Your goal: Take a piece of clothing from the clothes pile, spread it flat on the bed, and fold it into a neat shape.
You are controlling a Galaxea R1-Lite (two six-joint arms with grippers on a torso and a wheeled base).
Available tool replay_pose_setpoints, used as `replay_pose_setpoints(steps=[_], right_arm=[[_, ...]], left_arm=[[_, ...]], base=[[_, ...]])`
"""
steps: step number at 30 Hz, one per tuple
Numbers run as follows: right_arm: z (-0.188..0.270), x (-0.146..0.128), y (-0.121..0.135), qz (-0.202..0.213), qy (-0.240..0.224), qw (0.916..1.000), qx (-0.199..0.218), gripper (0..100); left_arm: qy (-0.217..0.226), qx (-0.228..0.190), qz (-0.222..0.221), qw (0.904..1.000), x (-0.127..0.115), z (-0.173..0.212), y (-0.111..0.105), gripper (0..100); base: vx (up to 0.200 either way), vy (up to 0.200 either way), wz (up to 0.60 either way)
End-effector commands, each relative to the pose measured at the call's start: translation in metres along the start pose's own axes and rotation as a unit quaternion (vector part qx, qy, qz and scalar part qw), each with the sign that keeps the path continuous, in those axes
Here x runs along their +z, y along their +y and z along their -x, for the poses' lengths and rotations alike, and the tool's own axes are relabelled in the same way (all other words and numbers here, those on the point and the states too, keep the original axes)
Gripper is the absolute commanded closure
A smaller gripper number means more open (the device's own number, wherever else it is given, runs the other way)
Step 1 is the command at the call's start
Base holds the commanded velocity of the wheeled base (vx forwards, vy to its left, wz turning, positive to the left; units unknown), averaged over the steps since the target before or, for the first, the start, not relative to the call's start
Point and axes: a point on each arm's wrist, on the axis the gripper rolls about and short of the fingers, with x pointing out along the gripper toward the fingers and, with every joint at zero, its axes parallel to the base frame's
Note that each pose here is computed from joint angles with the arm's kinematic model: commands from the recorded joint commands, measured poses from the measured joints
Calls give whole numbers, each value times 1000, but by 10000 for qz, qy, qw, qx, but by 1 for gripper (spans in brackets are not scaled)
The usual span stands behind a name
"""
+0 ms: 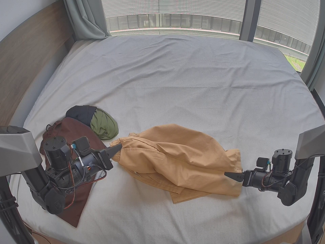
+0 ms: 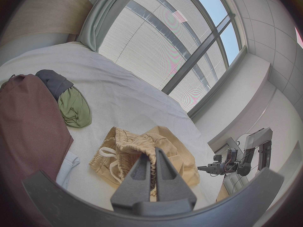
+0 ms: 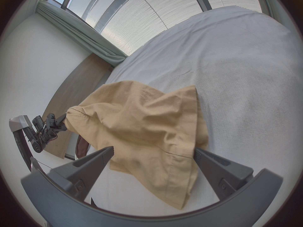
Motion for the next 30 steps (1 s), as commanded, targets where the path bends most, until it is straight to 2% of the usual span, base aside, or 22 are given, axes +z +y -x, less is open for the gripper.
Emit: replay_pose_setpoints(steps=[1,11,16,30], right_arm=[[-9,-10,2,-99,85,9998,118,0],[1,-13,12,-97,101,9995,283,0],[6,-6,18,-13,43,9984,566,0],[-8,-1,12,0,-62,9983,579,0]], left_arm=[[12,-3,5,10000,0,0,0,100],[-17,-10,-5,10000,1,0,0,100],[-11,-7,-10,10000,0,0,0,100],[-20,-20,-16,10000,1,0,-1,100]], base=[[0,0,0],[0,0,0],[0,0,0],[0,0,0]])
